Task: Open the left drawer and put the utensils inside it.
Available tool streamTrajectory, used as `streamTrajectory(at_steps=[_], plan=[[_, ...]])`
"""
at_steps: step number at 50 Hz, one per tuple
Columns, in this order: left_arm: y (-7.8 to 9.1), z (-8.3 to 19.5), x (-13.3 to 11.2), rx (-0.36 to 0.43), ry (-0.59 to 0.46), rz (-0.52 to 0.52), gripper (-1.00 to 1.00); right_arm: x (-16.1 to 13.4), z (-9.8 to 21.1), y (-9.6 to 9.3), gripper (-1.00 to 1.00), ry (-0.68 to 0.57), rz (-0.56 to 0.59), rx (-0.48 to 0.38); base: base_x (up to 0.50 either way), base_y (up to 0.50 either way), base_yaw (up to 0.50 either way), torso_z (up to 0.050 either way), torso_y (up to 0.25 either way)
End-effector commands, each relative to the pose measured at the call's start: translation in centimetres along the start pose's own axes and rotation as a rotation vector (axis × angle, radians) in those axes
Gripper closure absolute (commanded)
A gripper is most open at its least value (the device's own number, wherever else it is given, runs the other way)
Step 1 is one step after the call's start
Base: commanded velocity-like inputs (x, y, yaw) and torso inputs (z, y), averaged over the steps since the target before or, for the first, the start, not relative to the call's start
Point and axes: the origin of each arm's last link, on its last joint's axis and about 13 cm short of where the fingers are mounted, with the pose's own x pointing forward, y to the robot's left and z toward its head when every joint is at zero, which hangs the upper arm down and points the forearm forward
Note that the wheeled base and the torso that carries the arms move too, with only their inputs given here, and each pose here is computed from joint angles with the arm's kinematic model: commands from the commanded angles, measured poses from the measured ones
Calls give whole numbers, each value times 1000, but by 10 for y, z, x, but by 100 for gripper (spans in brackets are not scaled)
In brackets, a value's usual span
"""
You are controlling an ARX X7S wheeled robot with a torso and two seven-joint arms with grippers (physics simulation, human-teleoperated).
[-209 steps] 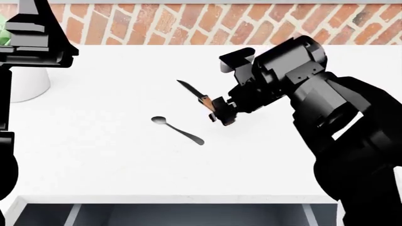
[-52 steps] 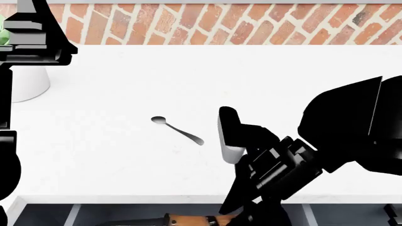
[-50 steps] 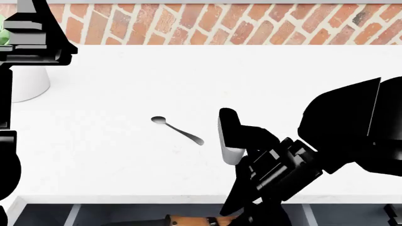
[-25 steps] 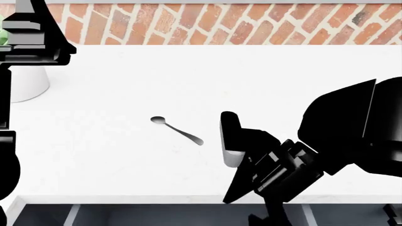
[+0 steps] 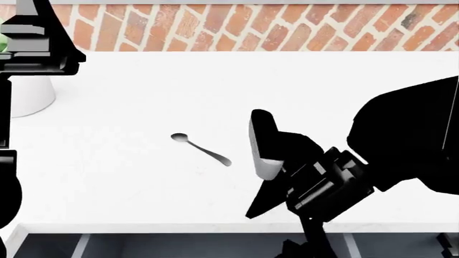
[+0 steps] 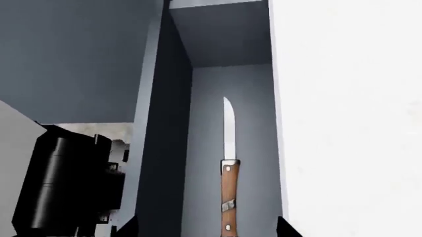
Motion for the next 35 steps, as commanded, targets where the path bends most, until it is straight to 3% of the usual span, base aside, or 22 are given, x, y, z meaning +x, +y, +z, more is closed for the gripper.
streamTrajectory(at_steps=[1,9,16,22,30,35], plan=[[8,-9,1,19,21,26,-100,-29,28,1,-100,-197,-72,-153,0,0,0,0,0],[9,-8,2,19,20,28,-100,-40,37,2,-100,-240,-117,-181,0,0,0,0,0],[9,-8,2,20,20,29,-100,-32,39,-12,-100,-191,-164,-121,0,0,0,0,0],[8,-9,1,21,21,26,-100,-23,52,-22,-100,-153,-290,-109,0,0,0,-2,0],[7,-10,1,23,24,23,-100,-11,75,-44,-100,-170,-458,21,0,0,0,0,0],[7,-9,1,22,24,22,-100,-7,86,-55,-100,-194,-499,26,0,0,0,0,0]])
